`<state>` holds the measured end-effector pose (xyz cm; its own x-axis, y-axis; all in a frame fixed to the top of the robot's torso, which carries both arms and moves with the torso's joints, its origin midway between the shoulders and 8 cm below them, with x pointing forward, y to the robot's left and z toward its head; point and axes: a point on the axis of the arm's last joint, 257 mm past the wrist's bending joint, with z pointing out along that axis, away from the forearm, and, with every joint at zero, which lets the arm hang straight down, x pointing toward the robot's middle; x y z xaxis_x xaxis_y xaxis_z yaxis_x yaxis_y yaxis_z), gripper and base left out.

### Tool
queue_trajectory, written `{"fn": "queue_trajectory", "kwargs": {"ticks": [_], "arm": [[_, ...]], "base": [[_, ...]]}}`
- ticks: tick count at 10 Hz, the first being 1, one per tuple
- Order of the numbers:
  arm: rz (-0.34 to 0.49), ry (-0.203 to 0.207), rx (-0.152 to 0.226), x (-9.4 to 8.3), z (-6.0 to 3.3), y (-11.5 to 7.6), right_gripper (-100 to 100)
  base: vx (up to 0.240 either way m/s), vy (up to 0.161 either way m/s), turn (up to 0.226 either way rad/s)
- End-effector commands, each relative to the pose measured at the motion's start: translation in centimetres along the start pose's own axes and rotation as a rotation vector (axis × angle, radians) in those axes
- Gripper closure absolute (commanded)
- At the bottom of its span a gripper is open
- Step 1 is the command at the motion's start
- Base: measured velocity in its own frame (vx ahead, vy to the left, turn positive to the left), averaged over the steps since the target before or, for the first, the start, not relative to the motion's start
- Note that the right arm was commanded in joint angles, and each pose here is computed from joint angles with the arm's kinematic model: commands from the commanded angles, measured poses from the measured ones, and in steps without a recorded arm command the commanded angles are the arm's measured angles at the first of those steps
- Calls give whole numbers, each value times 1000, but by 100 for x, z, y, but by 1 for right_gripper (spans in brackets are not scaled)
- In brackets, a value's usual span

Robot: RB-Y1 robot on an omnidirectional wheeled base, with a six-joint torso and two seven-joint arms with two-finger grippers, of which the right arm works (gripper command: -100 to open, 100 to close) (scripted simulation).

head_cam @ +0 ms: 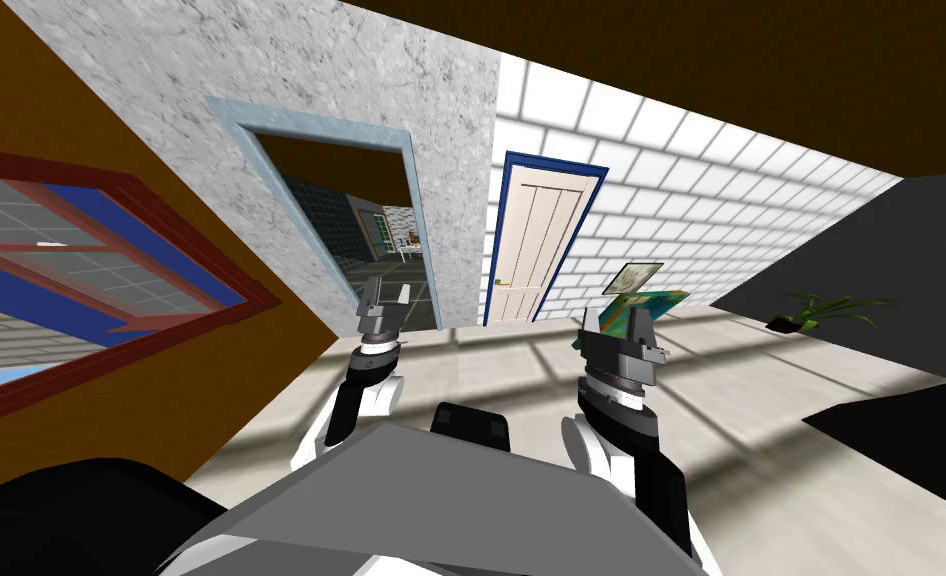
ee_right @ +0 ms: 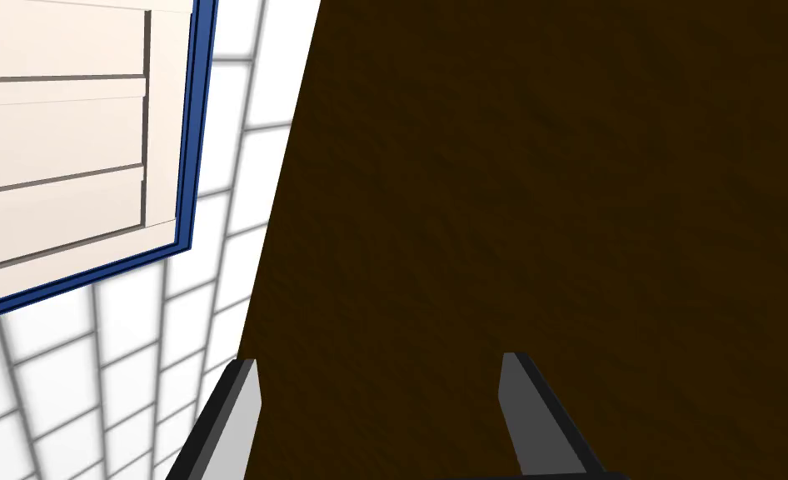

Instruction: Pull the door open

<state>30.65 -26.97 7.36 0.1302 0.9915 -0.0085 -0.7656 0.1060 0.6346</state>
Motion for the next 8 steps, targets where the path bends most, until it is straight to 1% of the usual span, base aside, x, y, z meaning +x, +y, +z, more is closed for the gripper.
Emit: {"fn": "queue_trajectory", "kwargs": {"ticks": [1,8], "arm": [[-1,3,15,-2,-23,-105,-100],[-6,13,88,-30,-147,-613,-100]], "base": [[21,-22,69],[83,-23,67]]}}
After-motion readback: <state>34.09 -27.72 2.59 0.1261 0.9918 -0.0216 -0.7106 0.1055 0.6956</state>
